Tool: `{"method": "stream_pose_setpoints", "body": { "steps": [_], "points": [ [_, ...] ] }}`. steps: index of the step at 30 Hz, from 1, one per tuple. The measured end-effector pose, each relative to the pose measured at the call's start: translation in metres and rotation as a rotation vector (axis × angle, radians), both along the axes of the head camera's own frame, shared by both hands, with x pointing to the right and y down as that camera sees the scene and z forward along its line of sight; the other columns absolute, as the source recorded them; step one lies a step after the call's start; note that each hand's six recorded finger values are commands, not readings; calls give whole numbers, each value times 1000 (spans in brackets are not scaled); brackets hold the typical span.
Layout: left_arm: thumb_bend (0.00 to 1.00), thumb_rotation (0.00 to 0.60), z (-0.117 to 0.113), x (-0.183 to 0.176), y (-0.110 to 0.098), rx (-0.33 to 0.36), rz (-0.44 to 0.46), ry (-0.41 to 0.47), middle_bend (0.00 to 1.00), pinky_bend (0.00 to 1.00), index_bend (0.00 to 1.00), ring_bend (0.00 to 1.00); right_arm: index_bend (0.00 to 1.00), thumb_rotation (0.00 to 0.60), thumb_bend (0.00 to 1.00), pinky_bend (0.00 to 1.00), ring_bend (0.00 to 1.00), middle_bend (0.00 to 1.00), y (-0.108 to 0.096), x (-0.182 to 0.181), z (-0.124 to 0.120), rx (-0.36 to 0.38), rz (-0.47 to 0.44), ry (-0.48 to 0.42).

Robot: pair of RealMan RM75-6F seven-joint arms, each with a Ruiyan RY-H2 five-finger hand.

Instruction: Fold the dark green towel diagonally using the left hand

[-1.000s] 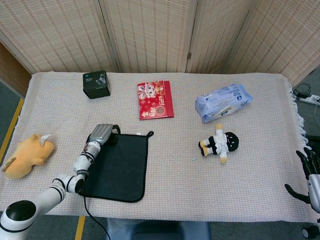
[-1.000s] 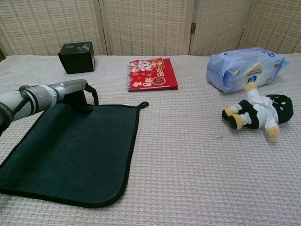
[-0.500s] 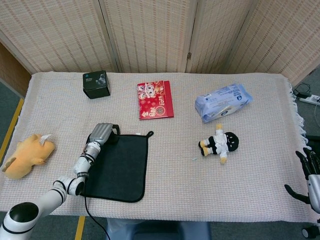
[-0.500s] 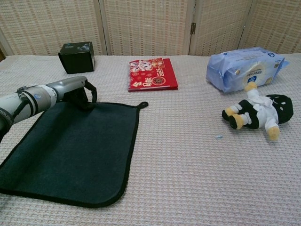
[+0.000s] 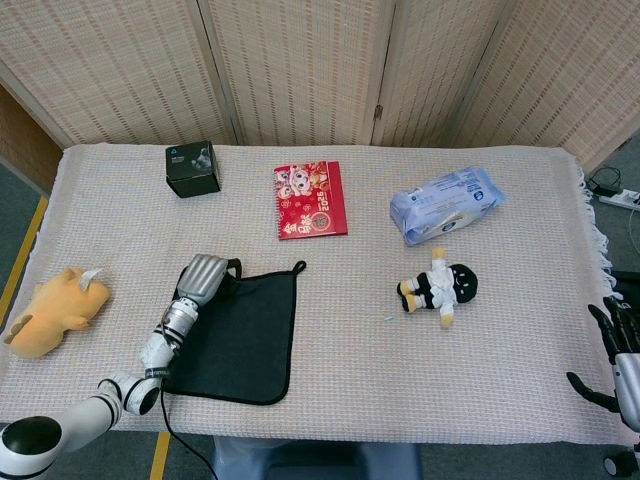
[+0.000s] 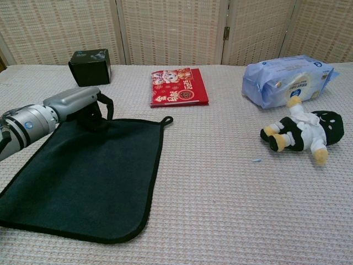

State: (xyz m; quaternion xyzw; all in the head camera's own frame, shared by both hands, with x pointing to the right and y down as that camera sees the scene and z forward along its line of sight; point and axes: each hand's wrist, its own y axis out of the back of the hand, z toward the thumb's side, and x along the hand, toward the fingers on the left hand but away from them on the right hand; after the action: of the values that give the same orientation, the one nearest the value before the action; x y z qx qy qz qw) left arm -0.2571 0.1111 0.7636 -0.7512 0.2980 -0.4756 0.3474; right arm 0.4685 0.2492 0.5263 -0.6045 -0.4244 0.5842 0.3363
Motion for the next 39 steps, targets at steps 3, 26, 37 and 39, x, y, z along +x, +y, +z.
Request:
{"method": "stream_pose_setpoints", "body": {
  "steps": [3,26,37,39],
  "points": [
    [481,600,-12,0,17,62,56,-15,1000,1000,646,1000,0,600,269,0,0,0,2,-3,-2,6,-12,-5],
    [481,600,-63,-20,116,85,97,-2,1000,1000,647,1000,0,600,269,0,0,0,12,-24,-9,21,-89,-44],
    [481,600,-75,-11,145,86,94,-6,1000,1000,648,1000,0,600,269,0,0,0,17,-29,-13,19,-117,-69],
    [481,600,-79,-11,150,87,92,-11,1000,1000,648,1000,0,600,269,0,0,0,17,-30,-13,18,-123,-72]
  ]
}}
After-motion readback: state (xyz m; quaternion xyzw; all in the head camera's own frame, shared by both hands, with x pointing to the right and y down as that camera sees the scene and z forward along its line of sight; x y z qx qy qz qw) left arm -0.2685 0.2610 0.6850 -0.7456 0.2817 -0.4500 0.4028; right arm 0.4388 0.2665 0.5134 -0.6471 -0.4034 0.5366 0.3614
